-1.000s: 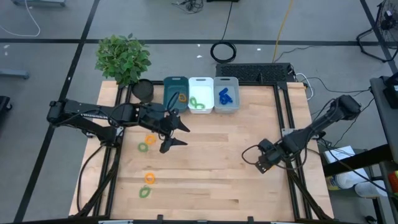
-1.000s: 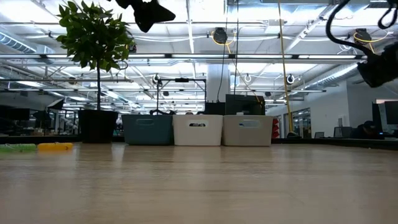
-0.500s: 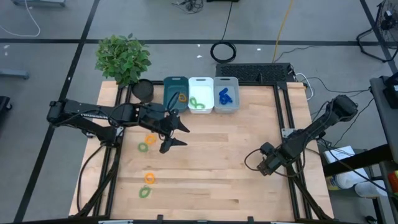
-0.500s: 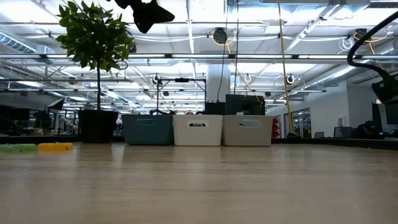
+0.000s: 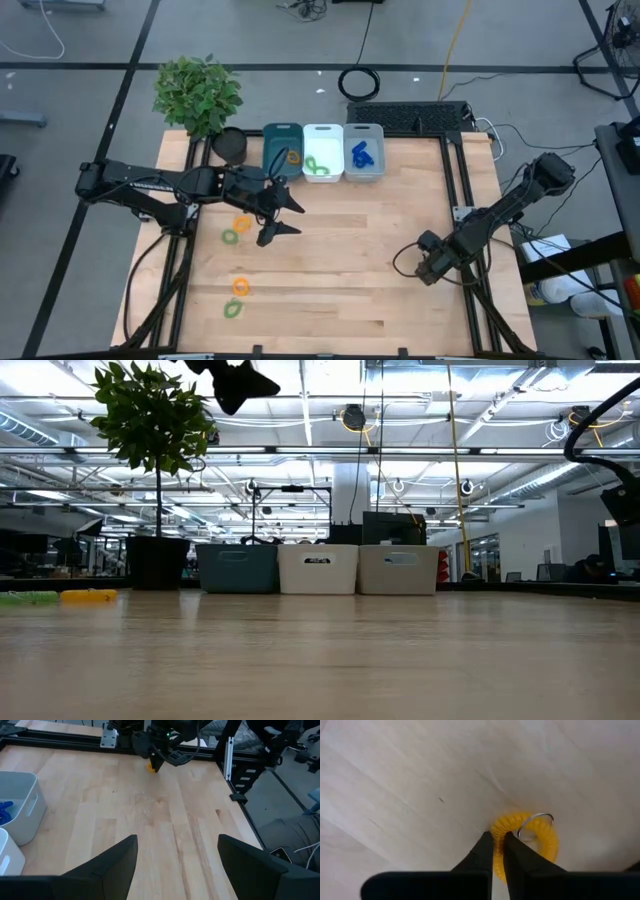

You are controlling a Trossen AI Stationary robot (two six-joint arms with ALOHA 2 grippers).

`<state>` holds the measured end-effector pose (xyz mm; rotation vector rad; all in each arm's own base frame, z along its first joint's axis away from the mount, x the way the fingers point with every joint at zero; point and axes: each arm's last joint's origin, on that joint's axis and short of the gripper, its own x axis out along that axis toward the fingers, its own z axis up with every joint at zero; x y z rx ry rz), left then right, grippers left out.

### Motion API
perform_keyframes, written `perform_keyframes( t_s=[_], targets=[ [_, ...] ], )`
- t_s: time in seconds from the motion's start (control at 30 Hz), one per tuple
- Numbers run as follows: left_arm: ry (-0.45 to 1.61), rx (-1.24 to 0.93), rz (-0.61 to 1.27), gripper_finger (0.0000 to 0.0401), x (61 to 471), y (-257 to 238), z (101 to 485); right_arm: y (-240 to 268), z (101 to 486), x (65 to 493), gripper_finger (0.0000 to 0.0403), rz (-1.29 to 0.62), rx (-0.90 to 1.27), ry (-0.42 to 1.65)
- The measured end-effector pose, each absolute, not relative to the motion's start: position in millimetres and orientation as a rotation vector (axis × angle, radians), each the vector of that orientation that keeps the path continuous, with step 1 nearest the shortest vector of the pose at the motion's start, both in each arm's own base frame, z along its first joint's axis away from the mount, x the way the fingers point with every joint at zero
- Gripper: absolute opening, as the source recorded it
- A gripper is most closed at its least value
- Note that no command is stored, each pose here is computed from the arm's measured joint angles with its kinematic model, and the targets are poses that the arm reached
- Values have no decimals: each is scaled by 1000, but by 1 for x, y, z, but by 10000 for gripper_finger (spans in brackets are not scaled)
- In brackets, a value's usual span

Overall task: Sort spring keychains
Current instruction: Put the yellow spring keychain in the blue bin

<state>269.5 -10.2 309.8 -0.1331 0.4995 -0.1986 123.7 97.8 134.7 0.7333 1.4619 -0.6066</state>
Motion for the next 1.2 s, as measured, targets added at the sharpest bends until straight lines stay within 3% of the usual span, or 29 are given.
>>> perform_keyframes(
  t_s=[0.5,0.93,1.2],
  targets=[
    [515,-110,-128,285,269,-7,308,77,180,185,1,-451,418,1058],
    [471,-139,-53,285,271,-6,312,31,220,249,0,-207,177,512],
    [403,-293,13,285,274,-2,318,11,226,271,0,-227,6,409]
  ],
)
